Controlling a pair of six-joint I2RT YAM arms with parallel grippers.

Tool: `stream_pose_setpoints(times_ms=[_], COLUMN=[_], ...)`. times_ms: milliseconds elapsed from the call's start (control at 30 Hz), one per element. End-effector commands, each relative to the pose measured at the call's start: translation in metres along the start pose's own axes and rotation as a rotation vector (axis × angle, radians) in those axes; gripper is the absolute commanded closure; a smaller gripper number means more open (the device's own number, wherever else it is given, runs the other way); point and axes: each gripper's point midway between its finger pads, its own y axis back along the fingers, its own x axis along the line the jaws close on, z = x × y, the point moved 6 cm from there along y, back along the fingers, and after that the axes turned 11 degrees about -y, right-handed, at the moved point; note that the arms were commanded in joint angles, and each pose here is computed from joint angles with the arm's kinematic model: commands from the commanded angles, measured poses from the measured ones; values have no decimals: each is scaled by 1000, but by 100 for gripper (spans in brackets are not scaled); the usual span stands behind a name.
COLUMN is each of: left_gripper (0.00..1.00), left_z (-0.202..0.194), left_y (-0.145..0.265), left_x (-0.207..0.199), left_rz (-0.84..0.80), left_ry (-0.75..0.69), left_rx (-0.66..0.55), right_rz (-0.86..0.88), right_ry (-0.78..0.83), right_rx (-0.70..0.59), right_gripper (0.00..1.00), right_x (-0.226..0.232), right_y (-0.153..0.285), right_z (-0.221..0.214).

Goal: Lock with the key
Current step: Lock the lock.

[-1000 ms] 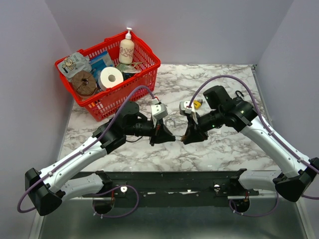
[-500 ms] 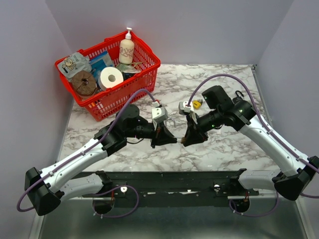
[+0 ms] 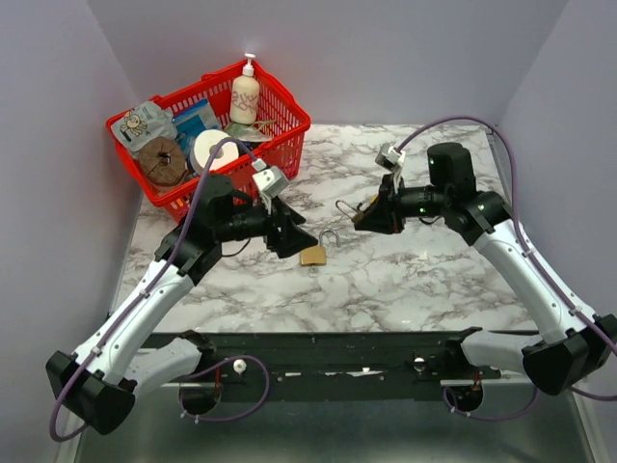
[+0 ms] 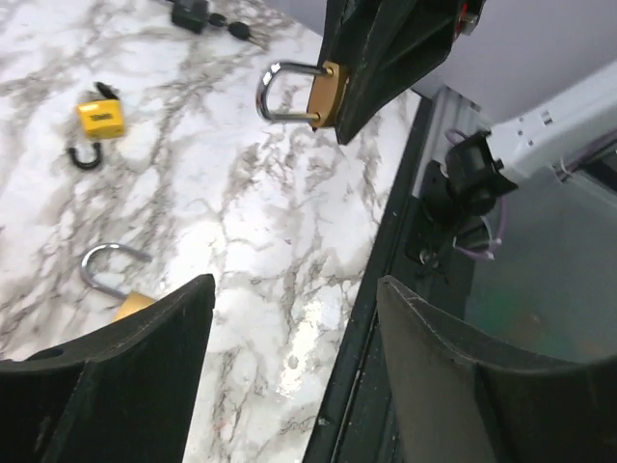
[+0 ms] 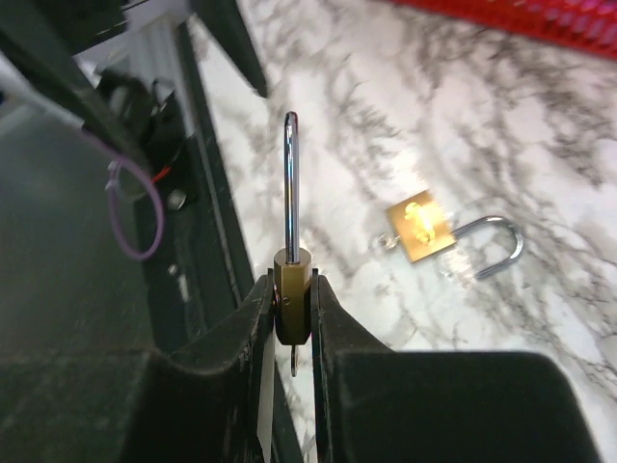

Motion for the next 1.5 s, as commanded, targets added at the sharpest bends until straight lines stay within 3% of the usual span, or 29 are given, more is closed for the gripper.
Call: stream_pose_setpoints(times_ms=[0, 200, 333, 567, 767, 900, 1233, 1467], left_gripper=[5, 1, 1, 1, 3, 15, 34, 38], left_z=[41, 77, 77, 89, 89, 90, 90, 83], left_y=[20, 4, -19, -42, -65, -75, -80, -82], left_x=[9, 25, 49, 60, 55, 56, 59, 53], left_rz=[172, 243, 332, 368, 351, 344, 369, 379], left_ry=[17, 279, 484, 623, 674, 665, 678, 670], left_rx=[-97, -299, -330, -365, -363, -352, -331, -309], right_rz=[-93, -251, -353, -436, -458, -411, -387, -473], right_ry=[-51, -119, -90, -65, -61, -59, -23, -57], right_rx=[-189, -362, -483, -506, -473, -458, -481, -494], right_gripper=[99, 99, 99, 99, 99, 99, 99, 99], right_x=[-5, -25, -30, -33, -34, -27, -14, -23], right_y=[4, 4, 12, 9, -2, -11, -20, -21], right_z=[19, 37, 50, 52, 47, 46, 54, 55])
